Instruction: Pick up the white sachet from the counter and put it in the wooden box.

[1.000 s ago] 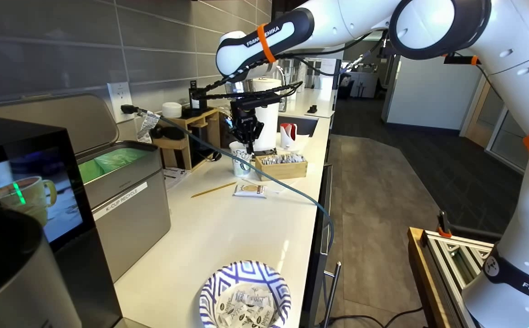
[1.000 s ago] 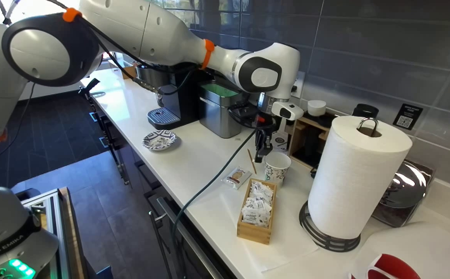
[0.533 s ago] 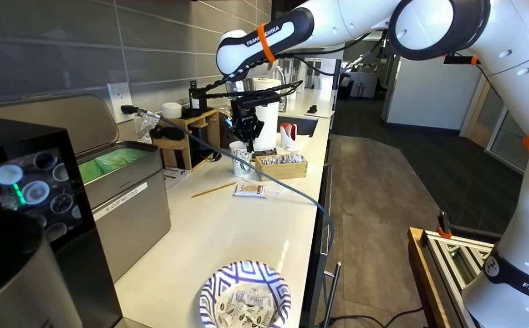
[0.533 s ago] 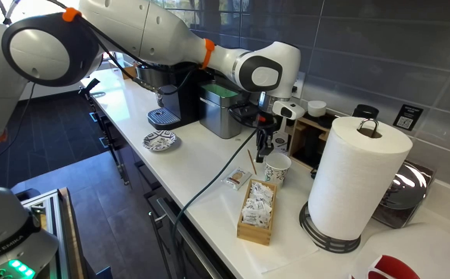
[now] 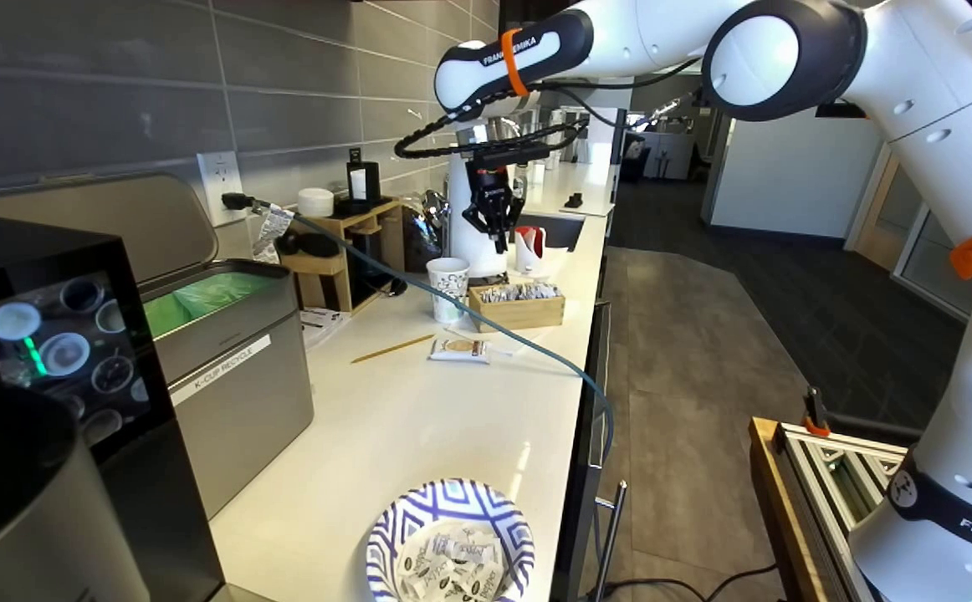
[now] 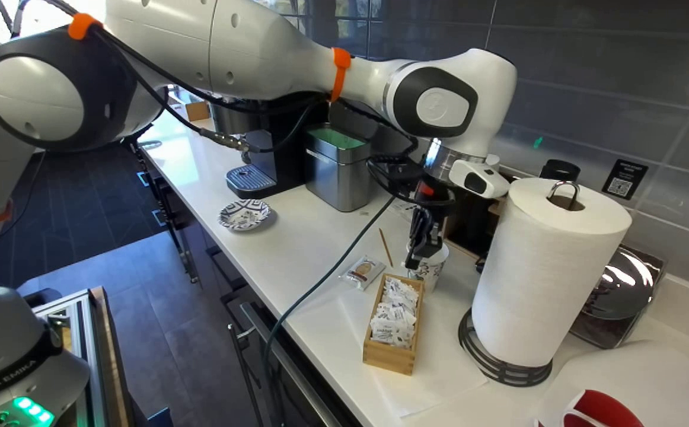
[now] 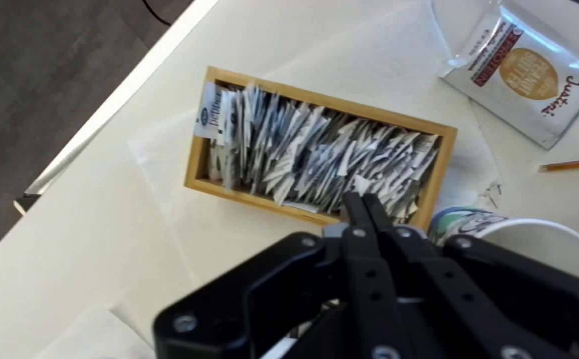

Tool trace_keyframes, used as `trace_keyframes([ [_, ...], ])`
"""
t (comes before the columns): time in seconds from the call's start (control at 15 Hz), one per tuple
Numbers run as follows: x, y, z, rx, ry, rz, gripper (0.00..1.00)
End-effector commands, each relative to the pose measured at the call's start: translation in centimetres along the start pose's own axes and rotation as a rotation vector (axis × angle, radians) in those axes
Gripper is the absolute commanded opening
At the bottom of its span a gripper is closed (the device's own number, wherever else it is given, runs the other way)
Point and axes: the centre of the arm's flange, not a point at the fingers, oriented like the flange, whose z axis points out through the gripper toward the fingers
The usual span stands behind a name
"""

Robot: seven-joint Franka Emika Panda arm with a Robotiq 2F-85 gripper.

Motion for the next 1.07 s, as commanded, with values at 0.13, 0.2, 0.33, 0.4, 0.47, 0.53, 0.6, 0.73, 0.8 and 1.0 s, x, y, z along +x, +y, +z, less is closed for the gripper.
trace_keyframes([
  [0.13,1.7,0.4,0.2,-0.031,-0.1,0.021,0.01],
  [0.2,1.7,0.3,0.3,-0.035,-0.107,0.025,0.01],
  [0.33,1.8,-0.1,1.0,-0.039,-0.121,0.028,0.01],
  [0.4,2.0,-0.2,1.4,-0.038,-0.127,0.029,0.01],
  [0.47,2.3,-0.3,1.8,-0.04,-0.139,0.029,0.01],
  [0.53,2.3,-0.3,2.2,-0.042,-0.149,0.029,0.01],
  [0.6,2.4,-0.3,2.6,-0.045,-0.159,0.031,0.01],
  [0.73,2.5,-0.4,3.3,-0.053,-0.182,0.03,0.01],
  [0.8,2.4,-0.5,3.6,-0.058,-0.193,0.03,0.01],
  [1.0,2.4,-0.8,4.5,-0.055,-0.209,0.018,0.15],
])
